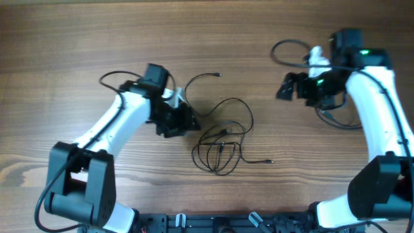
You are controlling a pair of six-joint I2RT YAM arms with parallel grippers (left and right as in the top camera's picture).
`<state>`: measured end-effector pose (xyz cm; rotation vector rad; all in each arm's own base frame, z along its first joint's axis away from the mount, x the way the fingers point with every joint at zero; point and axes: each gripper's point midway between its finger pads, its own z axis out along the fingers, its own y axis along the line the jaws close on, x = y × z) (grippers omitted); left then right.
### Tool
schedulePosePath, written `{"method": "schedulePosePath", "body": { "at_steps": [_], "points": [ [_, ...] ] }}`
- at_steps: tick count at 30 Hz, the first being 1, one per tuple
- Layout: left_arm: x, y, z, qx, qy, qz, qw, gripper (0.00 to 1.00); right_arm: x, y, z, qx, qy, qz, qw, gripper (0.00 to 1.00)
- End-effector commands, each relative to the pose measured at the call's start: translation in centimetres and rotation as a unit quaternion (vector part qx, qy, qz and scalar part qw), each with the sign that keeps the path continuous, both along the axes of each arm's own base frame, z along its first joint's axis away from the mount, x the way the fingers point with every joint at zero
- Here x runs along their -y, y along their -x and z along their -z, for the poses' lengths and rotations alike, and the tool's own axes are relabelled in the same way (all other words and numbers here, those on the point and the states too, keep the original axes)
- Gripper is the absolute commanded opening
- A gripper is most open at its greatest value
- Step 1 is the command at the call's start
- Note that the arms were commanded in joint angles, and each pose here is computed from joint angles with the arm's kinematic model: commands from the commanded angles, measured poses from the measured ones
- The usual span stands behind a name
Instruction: Untangle cables
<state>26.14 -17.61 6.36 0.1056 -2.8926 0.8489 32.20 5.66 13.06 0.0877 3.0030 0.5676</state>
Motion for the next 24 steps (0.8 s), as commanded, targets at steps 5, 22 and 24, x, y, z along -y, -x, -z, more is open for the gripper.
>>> {"method": "schedulePosePath", "body": {
  "at_steps": [5, 22, 24],
  "points": [
    [3.9, 3.6, 0.4, -0.004, -0.044, 0.058, 0.997, 0.56, -6.9, 3.9, 5.5, -0.081, -0.009, 0.025, 0.996, 1.0],
    [4.7, 3.2, 1.1, -0.003, -0.091, -0.003, 0.996, 0.24, -12.6, 6.7, 8.3, -0.114, 0.023, 0.104, 0.988, 0.99],
    [4.5, 3.5, 1.1, -0.009, -0.095, -0.003, 0.995, 0.15, -13.4, 7.5, 9.1, -0.121, 0.026, 0.109, 0.986, 0.98]
  ]
}}
